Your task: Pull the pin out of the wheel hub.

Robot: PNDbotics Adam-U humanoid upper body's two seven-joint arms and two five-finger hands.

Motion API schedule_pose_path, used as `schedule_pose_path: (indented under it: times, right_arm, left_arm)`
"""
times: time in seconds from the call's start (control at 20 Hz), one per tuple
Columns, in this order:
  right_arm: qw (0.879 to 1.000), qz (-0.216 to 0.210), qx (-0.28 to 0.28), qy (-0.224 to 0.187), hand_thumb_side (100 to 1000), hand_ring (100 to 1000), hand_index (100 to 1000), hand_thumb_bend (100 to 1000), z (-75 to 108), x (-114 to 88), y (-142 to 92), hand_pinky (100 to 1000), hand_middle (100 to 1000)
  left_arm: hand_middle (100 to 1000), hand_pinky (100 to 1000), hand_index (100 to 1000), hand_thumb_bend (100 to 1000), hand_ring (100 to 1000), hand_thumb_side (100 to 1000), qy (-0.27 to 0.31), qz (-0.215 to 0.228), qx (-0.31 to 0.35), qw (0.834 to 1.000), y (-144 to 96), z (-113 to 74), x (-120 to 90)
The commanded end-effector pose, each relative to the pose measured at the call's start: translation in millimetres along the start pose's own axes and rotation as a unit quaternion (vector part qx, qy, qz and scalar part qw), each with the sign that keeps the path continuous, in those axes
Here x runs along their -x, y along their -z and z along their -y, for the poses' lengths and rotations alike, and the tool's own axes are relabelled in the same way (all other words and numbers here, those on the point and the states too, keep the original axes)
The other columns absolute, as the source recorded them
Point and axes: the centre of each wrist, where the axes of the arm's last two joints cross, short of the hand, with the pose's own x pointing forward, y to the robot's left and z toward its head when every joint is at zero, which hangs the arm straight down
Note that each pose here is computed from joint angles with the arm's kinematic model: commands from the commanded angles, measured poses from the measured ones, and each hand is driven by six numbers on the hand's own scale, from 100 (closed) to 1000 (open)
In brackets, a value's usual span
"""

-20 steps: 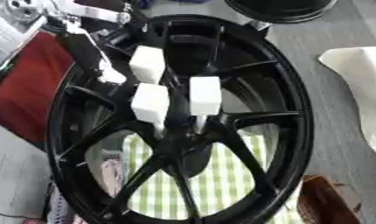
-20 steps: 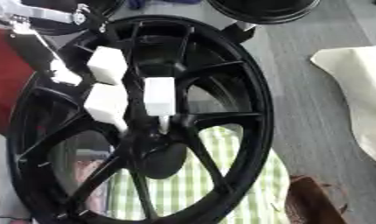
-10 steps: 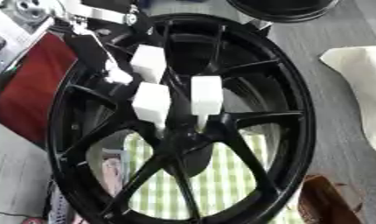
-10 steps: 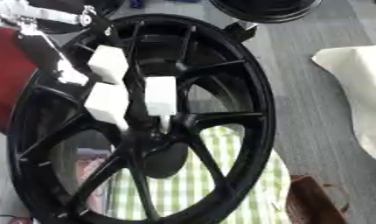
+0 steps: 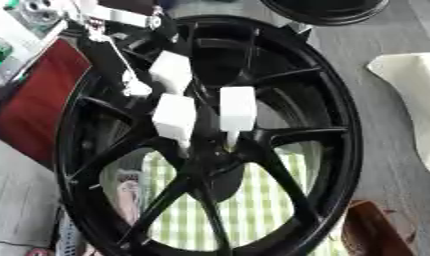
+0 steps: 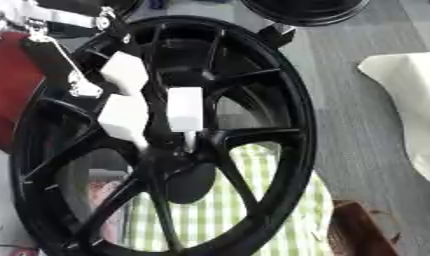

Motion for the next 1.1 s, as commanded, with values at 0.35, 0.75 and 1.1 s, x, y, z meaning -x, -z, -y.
schedule_pose_path:
  times: [0.35, 0.75, 1.1]
  right_arm:
    - [1.0, 0.013, -0.003, -0.008, 719, 712, 698, 100, 2.3, -5, 3, 685, 641]
    - [1.0, 0.014, -0.005, -0.009, 716, 712, 699, 100, 3.5, -5, 3, 686, 641]
    - [1.0, 0.013, -0.001, -0.012, 714, 712, 699, 100, 6.1, -3, 1, 687, 641]
  left_arm:
    - [537, 790, 507, 100, 676, 218, -0.005, 0.002, -0.042, 0.999, -23, -21.8, -7]
    - [521, 786, 486, 100, 651, 184, -0.016, 0.011, -0.139, 0.99, -59, -40.9, -18]
    - [517, 788, 491, 100, 647, 153, -0.047, -0.04, -0.262, 0.963, -120, -41.4, -1]
